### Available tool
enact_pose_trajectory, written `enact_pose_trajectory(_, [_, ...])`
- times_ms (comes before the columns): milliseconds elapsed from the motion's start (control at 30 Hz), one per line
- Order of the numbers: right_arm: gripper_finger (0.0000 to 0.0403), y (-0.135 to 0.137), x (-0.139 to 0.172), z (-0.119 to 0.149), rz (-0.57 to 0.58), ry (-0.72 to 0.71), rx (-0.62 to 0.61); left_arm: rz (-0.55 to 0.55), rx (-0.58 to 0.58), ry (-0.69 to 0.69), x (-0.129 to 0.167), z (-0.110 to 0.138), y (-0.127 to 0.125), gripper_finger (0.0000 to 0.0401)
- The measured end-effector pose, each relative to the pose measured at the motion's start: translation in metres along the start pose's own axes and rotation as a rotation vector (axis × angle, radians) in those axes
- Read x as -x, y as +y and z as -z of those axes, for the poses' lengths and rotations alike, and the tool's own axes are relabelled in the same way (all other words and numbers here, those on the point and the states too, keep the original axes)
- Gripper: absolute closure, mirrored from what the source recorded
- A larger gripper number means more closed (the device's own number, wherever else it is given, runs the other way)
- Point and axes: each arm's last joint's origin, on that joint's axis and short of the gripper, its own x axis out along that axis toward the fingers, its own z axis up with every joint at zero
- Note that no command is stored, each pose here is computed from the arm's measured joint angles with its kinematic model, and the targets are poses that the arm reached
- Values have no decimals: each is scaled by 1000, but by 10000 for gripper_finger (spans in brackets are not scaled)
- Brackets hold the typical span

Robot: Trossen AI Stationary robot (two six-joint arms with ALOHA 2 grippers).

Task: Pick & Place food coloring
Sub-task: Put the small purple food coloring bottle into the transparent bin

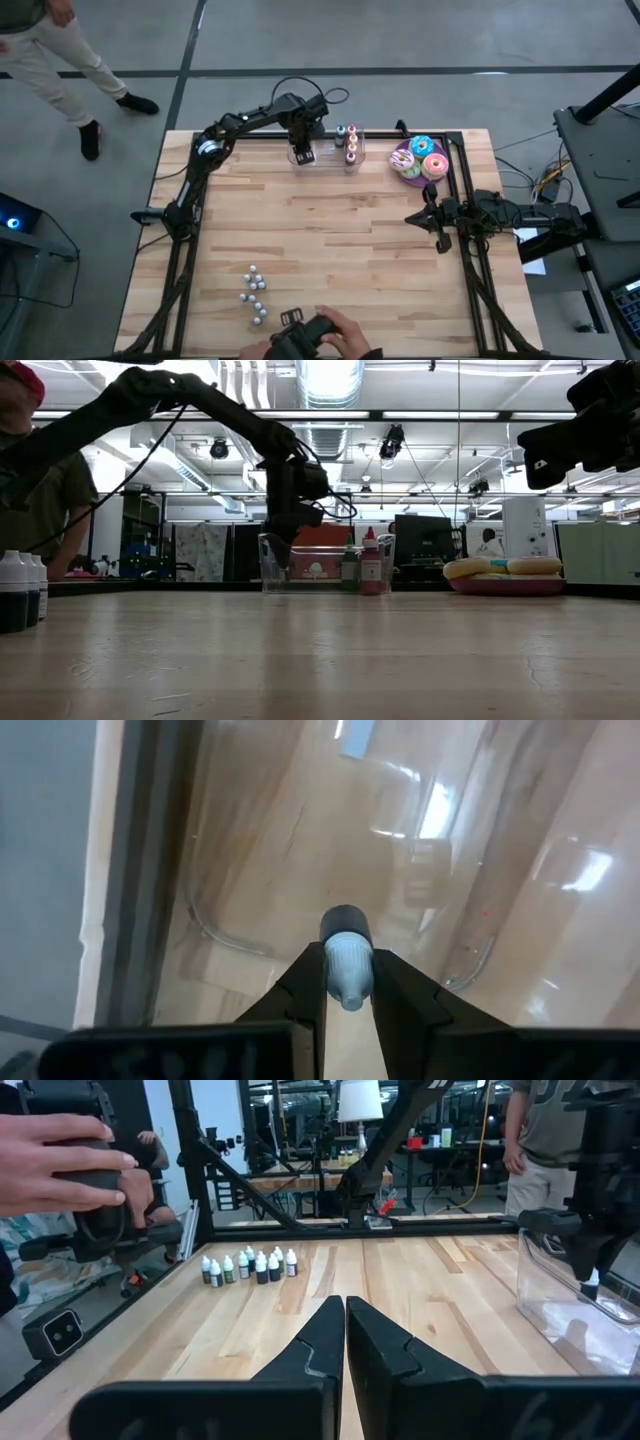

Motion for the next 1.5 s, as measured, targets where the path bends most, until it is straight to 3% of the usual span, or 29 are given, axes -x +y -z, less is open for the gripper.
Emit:
enact_pose_trajectory(633, [394,0,0,0,0,0,0,-32,-218,7,1,-6,-14,362])
enact_pose_trajectory(1500, [394,0,0,0,0,0,0,-22,-265,25,-7,-4,-19,362])
